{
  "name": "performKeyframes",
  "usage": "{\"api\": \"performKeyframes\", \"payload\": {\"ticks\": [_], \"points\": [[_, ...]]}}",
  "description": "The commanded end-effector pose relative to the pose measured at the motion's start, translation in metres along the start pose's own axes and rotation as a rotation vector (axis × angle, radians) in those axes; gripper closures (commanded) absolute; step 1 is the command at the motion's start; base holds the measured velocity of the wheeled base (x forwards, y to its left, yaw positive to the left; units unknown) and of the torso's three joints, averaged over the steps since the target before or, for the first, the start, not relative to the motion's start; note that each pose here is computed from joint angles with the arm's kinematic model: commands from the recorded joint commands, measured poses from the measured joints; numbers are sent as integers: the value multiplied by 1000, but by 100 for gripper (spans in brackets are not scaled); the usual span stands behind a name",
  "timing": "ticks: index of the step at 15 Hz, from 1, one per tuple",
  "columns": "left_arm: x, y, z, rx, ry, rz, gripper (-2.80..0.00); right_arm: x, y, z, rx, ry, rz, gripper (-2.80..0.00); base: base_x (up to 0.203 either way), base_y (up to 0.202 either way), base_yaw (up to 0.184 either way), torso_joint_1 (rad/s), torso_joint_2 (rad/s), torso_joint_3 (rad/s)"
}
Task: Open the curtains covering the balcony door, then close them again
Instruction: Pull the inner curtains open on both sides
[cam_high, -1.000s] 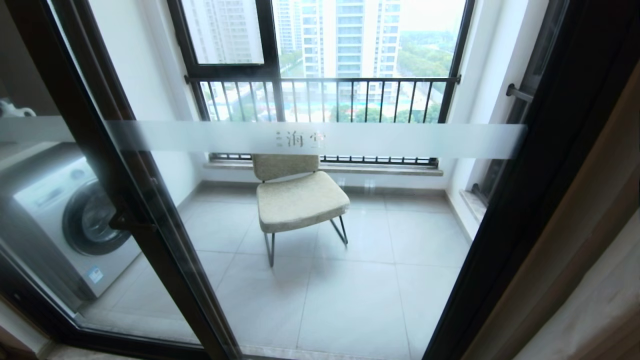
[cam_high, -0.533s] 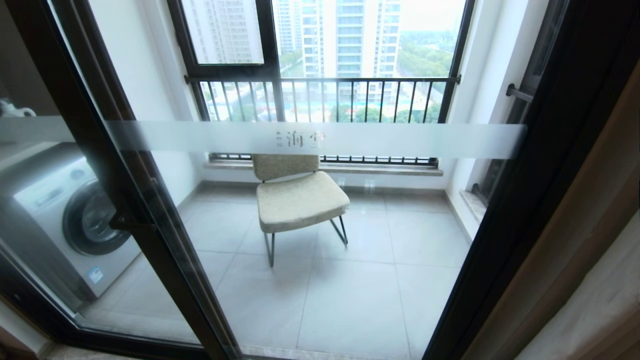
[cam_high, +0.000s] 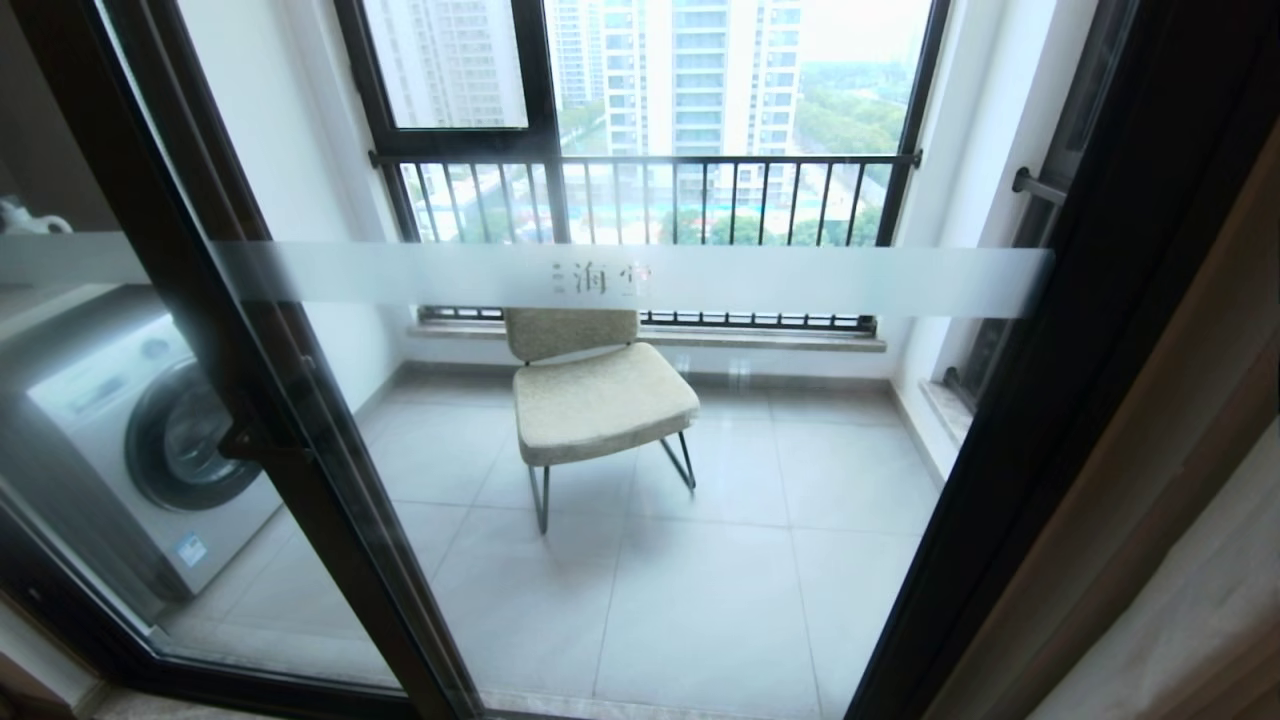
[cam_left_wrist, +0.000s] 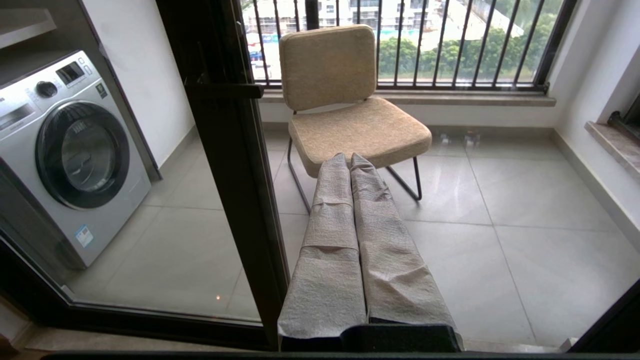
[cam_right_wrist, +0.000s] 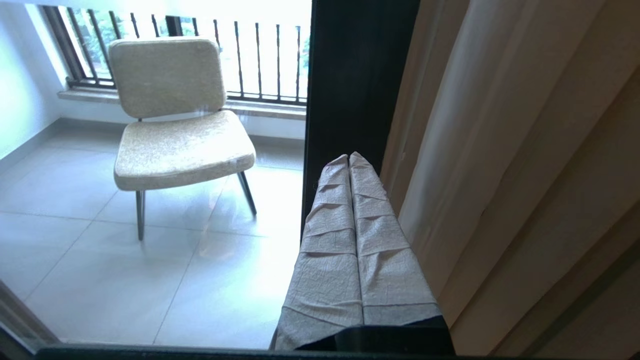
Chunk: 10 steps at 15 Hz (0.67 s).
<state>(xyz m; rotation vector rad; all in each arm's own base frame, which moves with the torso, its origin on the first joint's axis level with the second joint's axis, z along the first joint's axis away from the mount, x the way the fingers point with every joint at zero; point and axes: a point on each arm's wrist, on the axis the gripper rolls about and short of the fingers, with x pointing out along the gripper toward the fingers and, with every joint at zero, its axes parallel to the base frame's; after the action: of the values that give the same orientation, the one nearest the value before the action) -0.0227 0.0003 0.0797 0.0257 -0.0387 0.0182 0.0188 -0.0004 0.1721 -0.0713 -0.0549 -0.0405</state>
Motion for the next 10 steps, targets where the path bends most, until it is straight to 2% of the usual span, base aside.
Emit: {"api": "performKeyframes", "payload": {"ticks": [1,5,9,10], "points": [[0,0,0,0,-1,1,0,-7,2,-12,4,-5,37,0,0,0,0,0,0,0],[0,0,0,0,-1,1,0,-24,5,-49,8,45,78,0,0,0,0,0,0,0],[0,0,0,0,-1,1,0,-38,7,-77,8,26,117,0,0,0,0,0,0,0],[0,0,0,0,-1,0,0,-42,7,-82,10,51,123,0,0,0,0,0,0,0]]}}
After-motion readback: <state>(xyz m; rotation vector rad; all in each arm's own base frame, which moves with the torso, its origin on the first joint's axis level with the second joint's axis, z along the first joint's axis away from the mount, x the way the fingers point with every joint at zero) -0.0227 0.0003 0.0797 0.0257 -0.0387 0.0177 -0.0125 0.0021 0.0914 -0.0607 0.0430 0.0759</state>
